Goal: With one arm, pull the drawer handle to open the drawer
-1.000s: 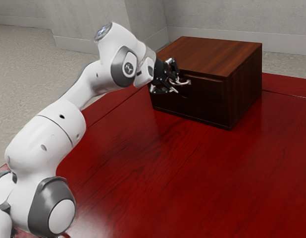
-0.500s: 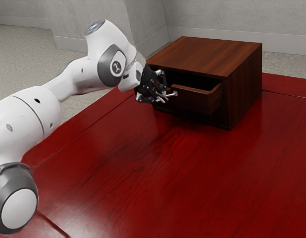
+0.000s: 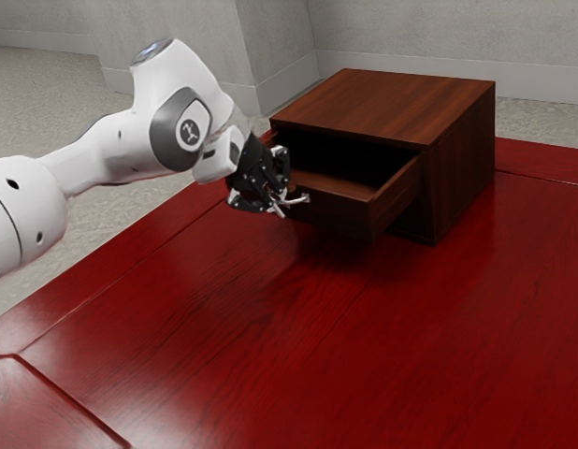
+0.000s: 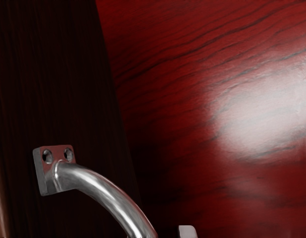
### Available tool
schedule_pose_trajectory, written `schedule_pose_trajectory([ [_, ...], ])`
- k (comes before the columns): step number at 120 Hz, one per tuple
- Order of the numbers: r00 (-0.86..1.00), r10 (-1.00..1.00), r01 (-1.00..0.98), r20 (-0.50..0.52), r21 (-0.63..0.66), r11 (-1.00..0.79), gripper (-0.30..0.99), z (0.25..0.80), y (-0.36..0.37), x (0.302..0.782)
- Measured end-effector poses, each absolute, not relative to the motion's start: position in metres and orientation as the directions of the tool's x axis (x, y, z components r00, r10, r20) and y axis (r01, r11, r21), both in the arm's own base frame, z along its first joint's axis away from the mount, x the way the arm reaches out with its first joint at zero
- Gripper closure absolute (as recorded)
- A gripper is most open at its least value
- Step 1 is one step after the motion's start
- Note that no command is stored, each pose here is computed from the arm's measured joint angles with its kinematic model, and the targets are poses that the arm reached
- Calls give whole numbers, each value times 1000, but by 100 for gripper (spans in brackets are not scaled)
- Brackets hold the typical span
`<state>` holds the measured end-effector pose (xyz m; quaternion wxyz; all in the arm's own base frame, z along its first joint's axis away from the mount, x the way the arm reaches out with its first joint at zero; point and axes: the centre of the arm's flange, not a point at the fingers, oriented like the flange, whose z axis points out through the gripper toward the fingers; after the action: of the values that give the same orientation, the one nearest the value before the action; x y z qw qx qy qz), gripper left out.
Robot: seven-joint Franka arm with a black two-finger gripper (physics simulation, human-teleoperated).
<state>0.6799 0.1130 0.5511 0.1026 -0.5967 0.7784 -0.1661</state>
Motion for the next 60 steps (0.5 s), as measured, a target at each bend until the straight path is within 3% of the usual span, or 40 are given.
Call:
schedule_pose_trajectory([
  [42,-257,-965,-903,55,-370,220,81,563,114,632],
  [60,-251,-967,-910,48,-351,219,59,563,117,624],
])
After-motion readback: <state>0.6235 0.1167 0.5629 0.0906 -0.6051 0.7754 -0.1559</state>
